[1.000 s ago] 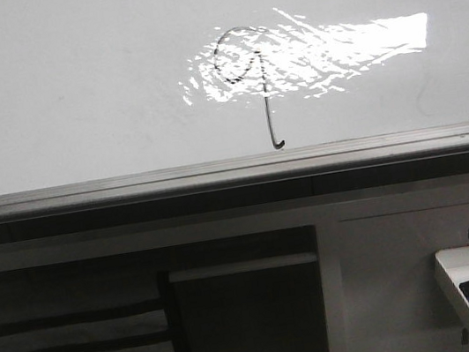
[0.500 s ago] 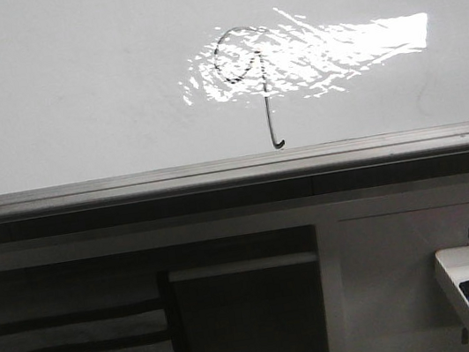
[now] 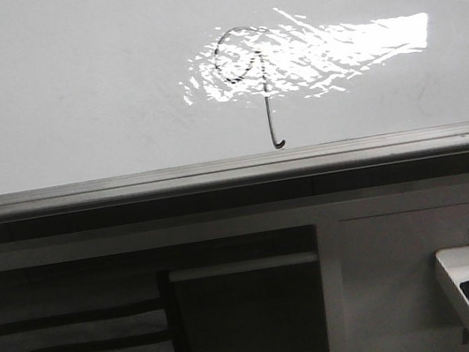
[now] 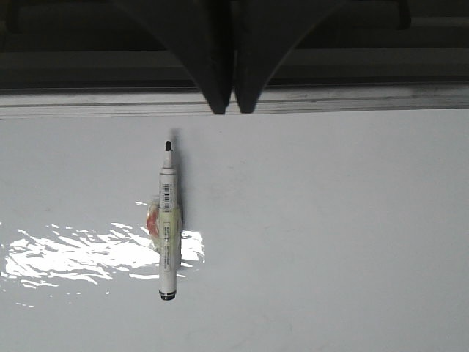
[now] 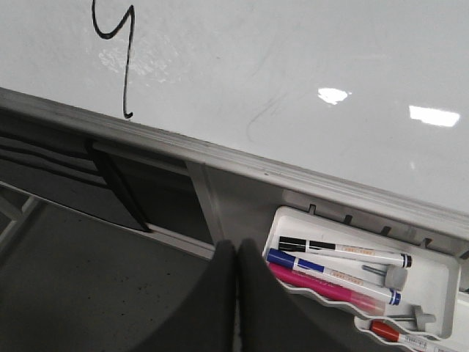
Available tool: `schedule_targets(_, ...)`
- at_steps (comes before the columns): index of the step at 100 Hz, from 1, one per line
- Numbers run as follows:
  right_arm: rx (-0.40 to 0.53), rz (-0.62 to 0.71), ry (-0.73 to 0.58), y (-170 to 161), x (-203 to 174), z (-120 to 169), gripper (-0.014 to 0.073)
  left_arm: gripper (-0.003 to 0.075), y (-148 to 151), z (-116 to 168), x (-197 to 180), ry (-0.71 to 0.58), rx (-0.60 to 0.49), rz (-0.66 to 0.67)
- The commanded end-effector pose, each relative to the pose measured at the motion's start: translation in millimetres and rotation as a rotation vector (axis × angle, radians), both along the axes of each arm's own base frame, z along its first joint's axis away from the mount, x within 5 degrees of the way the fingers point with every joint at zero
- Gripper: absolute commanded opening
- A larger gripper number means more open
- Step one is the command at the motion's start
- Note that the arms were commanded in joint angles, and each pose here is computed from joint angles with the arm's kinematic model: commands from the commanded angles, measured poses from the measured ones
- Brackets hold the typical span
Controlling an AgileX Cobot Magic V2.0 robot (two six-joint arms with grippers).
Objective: Write number 9 on whiteboard
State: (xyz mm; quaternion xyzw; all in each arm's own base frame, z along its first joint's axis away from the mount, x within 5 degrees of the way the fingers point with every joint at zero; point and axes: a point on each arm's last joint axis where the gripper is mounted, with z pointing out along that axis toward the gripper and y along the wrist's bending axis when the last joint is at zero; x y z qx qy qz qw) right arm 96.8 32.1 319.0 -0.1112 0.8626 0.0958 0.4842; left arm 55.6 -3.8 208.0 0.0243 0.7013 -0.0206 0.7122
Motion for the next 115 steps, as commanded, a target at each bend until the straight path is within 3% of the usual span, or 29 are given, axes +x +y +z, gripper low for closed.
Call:
schedule_targets(1,0.003,-0.009,-0.152,-4.5,-5.1,13.0,-0.0072,-0.002,1.0,-1.0,-1.1,-0.081,-0.013,0.011)
schedule_targets(24,0.082,-0.154,-0.534,-21.3,-26.3,-24.1,-0.0072,-0.002,1.0,-1.0,-1.1,-0.081,-0.013,0.011)
schedule_targets(38,0.091,-0.216,-0.658,-27.0,-39.8,-61.5,-0.0072,-0.002,1.0,-1.0,-1.1,-0.081,-0.013,0.011)
schedule_targets(65,0.11,-0.248,-0.751,-29.1,-43.0,-105.5,-0.0072,-0.002,1.0,-1.0,-1.1,-0.081,-0.013,0.011)
schedule_targets(115,0.102,-0.246,-0.742,-29.0,-43.0,-105.6,-0.0072,-0.002,1.0,-1.0,-1.1,-0.081,-0.013,0.011)
